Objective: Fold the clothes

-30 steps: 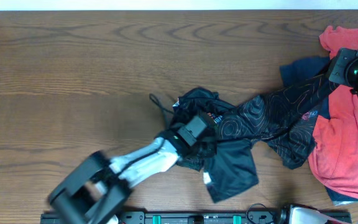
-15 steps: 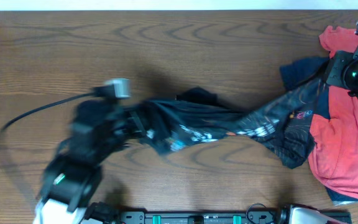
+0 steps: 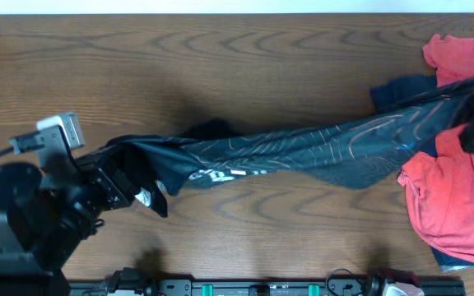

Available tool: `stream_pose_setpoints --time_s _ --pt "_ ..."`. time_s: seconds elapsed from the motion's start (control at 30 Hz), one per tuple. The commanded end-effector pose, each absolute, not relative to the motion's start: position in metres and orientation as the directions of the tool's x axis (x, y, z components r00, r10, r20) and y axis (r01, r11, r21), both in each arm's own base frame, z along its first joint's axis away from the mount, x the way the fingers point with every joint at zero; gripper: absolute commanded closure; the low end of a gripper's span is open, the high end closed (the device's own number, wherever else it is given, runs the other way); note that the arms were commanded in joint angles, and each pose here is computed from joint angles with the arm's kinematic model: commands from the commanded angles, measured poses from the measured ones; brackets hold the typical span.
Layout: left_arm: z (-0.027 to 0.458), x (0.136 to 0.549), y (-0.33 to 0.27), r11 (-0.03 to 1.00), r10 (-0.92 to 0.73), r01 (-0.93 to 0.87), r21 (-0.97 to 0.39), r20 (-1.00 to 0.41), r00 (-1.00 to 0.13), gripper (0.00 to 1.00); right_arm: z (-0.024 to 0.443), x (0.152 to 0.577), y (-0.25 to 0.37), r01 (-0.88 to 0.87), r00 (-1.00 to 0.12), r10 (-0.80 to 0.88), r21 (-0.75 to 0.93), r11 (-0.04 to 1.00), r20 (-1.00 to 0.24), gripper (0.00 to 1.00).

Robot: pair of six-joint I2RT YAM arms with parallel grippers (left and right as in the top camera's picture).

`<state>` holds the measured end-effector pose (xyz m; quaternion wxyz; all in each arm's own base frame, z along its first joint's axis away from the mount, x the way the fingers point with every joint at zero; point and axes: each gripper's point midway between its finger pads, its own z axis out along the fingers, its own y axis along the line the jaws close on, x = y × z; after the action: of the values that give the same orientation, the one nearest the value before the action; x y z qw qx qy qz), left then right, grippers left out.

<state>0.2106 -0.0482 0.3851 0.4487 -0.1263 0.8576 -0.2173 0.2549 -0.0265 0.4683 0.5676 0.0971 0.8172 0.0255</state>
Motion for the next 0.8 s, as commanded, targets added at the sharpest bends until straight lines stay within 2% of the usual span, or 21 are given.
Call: stream_pose_setpoints --time_s 0.0,0.1,0.27,0.43,0.53,0.6,0.77 --pt "0.381 0.233 -0.03 0.925 -0.349 -0.086 -0.371 -0.737 -0.579 0.94 0.473 0.261 -0.029 0.128 -0.326 0.152 0.116 0.985 -0.933 0.99" --pt "0.363 0.263 -0.032 0.931 -0.333 -0.102 -0.351 -0.7 -0.632 0.94 0.455 0.285 -0.032 0.132 -0.391 0.155 0.111 0.985 -0.907 0.99" --pt "0.324 0.328 -0.035 0.946 -0.287 -0.107 -0.305 -0.644 -0.709 0.94 0.397 0.35 -0.032 0.077 -0.563 0.127 0.101 0.992 -0.817 0.99" --pt "0.293 0.409 -0.036 0.956 -0.256 -0.076 -0.283 -0.678 -0.69 0.94 0.342 0.423 -0.03 0.046 -0.639 0.125 0.124 0.991 -0.759 0.99" --pt "0.296 0.456 -0.031 0.954 -0.267 -0.064 -0.292 -0.735 -0.623 0.94 0.334 0.467 -0.018 0.001 -0.594 0.113 0.139 0.99 -0.797 0.99" --pt "0.31 0.481 -0.028 0.953 -0.274 -0.051 -0.298 -0.779 -0.564 0.94 0.343 0.494 -0.01 -0.032 -0.519 0.094 0.129 0.991 -0.85 0.99" --pt "0.396 0.524 -0.01 0.952 -0.289 -0.005 -0.305 -0.896 -0.337 0.94 0.401 0.528 -0.004 -0.057 -0.265 0.09 0.109 0.992 -0.96 0.99"
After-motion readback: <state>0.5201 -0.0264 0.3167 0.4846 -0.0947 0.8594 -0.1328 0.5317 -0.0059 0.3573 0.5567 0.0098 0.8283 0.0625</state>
